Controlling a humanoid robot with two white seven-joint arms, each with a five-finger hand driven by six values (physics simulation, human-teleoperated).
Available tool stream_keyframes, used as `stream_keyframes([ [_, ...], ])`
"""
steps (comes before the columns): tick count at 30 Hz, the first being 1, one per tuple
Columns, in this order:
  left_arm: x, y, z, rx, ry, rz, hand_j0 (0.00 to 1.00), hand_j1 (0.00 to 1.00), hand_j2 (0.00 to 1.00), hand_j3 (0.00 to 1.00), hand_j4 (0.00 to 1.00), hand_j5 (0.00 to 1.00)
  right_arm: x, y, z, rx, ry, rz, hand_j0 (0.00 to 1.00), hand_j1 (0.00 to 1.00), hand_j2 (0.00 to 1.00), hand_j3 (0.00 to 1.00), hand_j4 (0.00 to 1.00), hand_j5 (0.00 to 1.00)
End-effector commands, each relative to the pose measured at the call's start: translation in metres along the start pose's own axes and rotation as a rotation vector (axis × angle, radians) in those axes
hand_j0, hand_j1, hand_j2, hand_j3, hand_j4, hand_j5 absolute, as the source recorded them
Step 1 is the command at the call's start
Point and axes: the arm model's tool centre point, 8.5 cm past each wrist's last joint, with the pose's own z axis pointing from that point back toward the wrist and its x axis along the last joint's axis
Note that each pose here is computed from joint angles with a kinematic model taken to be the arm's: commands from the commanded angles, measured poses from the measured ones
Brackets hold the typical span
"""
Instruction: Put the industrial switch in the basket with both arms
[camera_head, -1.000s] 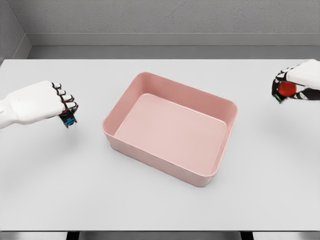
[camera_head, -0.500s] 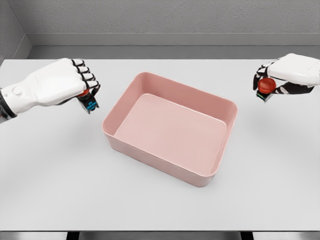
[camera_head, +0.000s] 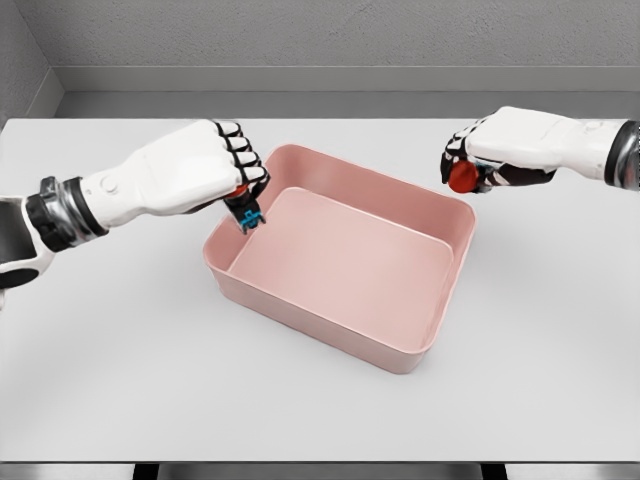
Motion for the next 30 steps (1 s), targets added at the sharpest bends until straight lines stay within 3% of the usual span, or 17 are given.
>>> stream_keyframes([
  [1, 0.011, -0.011, -0.012, -0.007, -0.036, 0.023, 0.24, 0.24, 0.24, 0.24, 0.24, 0.24, 0.007, 0.006, -0.009, 0.015, -0.032, -0.004, 0.51, 0.51, 0.51, 0.51, 0.51, 0.51],
  [4, 0.011, -0.017, -0.020, -0.015, -0.038, 0.021, 0.26, 0.26, 0.26, 0.26, 0.26, 0.26, 0.007, -0.001, -0.008, 0.003, -0.034, 0.011, 0.52, 0.52, 0.52, 0.52, 0.52, 0.52],
  [7, 0.014, -0.020, -0.030, -0.010, -0.049, 0.024, 0.30, 0.30, 0.30, 0.30, 0.30, 0.30, 0.018, -0.004, -0.017, -0.003, -0.091, 0.035, 0.52, 0.52, 0.52, 0.52, 0.52, 0.52],
  [9, 0.015, -0.020, -0.031, -0.008, -0.051, 0.026, 0.43, 0.43, 0.43, 0.43, 0.43, 0.43, 0.024, -0.005, -0.024, 0.003, -0.112, 0.044, 0.53, 0.53, 0.53, 0.53, 0.53, 0.53],
  [10, 0.016, -0.019, -0.034, 0.000, -0.052, 0.029, 0.63, 0.63, 0.63, 0.63, 0.63, 0.63, 0.024, -0.005, -0.024, 0.005, -0.110, 0.044, 0.66, 0.66, 0.66, 0.66, 0.66, 0.66],
  [11, 0.018, -0.019, -0.036, 0.005, -0.057, 0.033, 0.77, 0.77, 0.77, 0.77, 0.77, 0.77, 0.021, -0.006, -0.023, 0.002, -0.095, 0.038, 0.99, 0.99, 0.99, 0.99, 0.99, 0.99],
  [15, 0.022, -0.021, -0.040, 0.009, -0.067, 0.041, 0.97, 0.97, 0.97, 0.97, 0.97, 0.97, 0.012, -0.015, -0.013, -0.022, -0.063, 0.038, 1.00, 1.00, 1.00, 1.00, 1.00, 1.00],
  [23, 0.036, -0.024, -0.056, 0.026, -0.108, 0.063, 1.00, 1.00, 1.00, 1.00, 1.00, 1.00, -0.014, -0.020, 0.026, -0.028, 0.038, 0.049, 1.00, 1.00, 1.00, 1.00, 1.00, 1.00],
  [26, 0.037, -0.026, -0.066, 0.007, -0.124, 0.033, 1.00, 1.00, 1.00, 1.00, 1.00, 1.00, -0.024, 0.005, 0.045, -0.033, 0.076, -0.013, 1.00, 1.00, 1.00, 1.00, 1.00, 1.00],
  [30, 0.039, -0.026, -0.073, -0.030, -0.150, -0.031, 1.00, 1.00, 1.00, 1.00, 1.00, 1.00, -0.021, 0.015, 0.052, -0.041, 0.027, 0.006, 1.00, 1.00, 1.00, 1.00, 1.00, 1.00],
])
